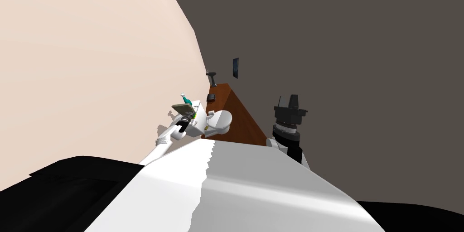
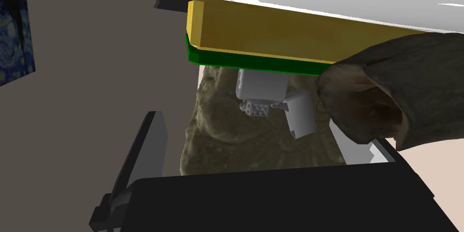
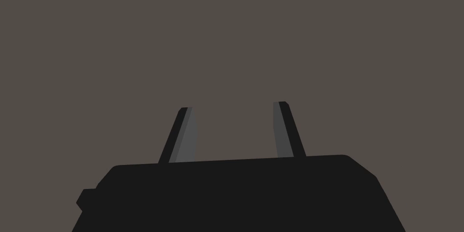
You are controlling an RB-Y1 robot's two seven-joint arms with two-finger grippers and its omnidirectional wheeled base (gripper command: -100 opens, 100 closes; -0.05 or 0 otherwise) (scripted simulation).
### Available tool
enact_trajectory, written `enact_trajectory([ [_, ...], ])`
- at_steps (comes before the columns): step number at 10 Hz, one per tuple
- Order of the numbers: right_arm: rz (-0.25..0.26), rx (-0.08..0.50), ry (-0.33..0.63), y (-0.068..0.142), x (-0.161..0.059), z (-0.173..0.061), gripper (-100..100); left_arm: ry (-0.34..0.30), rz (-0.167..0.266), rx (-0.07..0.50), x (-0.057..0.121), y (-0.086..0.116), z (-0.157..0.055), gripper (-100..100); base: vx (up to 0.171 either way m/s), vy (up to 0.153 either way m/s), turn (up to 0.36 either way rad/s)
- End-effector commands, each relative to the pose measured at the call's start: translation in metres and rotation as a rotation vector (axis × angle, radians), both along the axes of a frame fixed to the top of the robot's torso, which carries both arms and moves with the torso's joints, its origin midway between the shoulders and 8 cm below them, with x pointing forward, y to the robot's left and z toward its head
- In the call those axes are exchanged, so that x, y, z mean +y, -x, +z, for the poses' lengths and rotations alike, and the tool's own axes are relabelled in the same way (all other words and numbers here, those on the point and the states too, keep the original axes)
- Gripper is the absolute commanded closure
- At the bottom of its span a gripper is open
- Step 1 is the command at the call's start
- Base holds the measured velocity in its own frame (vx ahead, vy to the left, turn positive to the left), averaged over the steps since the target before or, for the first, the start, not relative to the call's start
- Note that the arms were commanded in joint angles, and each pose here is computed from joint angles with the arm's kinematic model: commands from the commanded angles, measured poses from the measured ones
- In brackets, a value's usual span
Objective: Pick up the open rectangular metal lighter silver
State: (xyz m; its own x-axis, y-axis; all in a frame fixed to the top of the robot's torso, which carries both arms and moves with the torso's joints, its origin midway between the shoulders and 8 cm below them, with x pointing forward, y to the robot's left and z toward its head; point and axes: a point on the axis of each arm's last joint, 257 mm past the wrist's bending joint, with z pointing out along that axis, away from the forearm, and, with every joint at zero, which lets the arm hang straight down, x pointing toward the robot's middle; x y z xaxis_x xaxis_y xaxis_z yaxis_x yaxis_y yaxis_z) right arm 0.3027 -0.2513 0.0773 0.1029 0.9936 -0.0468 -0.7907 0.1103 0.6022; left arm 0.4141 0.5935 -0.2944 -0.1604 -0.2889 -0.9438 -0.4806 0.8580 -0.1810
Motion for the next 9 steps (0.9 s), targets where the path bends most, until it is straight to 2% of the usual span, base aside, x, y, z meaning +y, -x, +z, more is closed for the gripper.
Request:
enact_trajectory([
  [1, 0.0, 0.0, 0.0, 0.0, 0.0, 0.0, 0, -0.026, 0.002, 0.006, 0.002, -0.004, -0.001, -100, -0.016, -0.022, 0.002],
  [9, 0.0, 0.0, 0.0, 0.0, 0.0, 0.0, 0, -0.149, 0.007, 0.049, 0.008, -0.025, -0.013, -100, -0.003, -0.008, 0.027],
])
